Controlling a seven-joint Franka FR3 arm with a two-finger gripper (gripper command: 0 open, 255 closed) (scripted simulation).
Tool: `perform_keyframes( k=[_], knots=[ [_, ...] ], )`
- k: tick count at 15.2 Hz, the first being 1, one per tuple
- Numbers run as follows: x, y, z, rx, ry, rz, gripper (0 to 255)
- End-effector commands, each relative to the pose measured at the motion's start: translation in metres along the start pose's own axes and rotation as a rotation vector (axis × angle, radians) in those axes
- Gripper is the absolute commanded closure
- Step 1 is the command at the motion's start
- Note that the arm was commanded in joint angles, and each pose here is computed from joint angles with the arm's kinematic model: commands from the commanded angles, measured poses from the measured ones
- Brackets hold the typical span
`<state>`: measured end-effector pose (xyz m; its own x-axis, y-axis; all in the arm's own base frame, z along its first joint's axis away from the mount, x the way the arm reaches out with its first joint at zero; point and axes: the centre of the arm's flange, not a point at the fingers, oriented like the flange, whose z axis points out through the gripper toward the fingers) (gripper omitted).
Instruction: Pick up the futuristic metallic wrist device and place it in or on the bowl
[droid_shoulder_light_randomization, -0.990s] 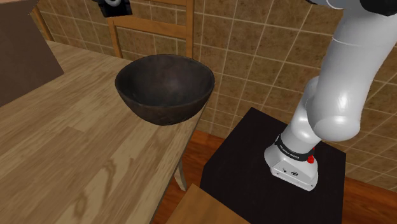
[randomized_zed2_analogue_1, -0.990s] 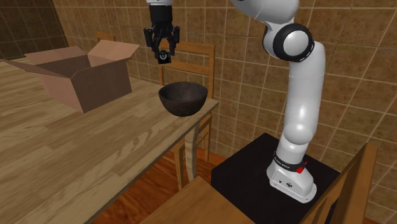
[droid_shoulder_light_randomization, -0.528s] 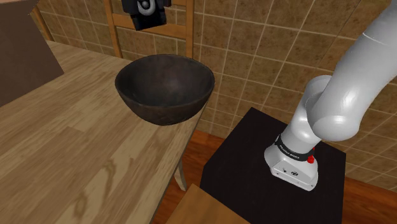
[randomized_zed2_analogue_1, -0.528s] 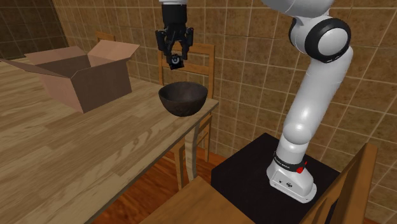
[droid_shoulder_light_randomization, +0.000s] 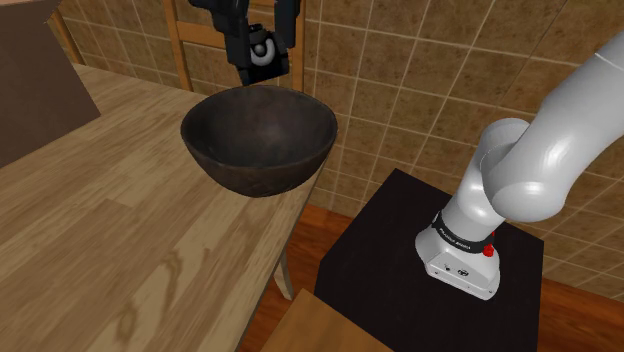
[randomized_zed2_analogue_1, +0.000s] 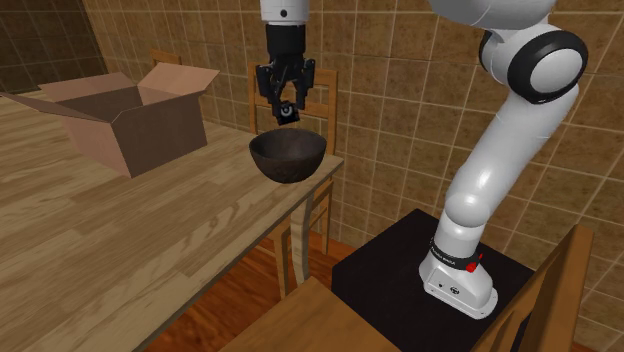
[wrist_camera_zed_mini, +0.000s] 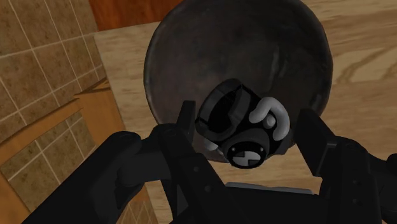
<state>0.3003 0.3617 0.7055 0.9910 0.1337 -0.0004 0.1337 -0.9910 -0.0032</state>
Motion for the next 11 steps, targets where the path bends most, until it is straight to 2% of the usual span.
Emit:
perform_keyframes(
  k=[1, 8, 11],
  knots=[
    [0.000, 0.001, 0.011, 0.000, 0.000, 0.000, 255],
    [0.000, 0.001, 0.049, 0.000, 0.000, 0.000, 255],
    [0.000, 0.001, 0.049, 0.000, 0.000, 0.000, 255]
  ],
)
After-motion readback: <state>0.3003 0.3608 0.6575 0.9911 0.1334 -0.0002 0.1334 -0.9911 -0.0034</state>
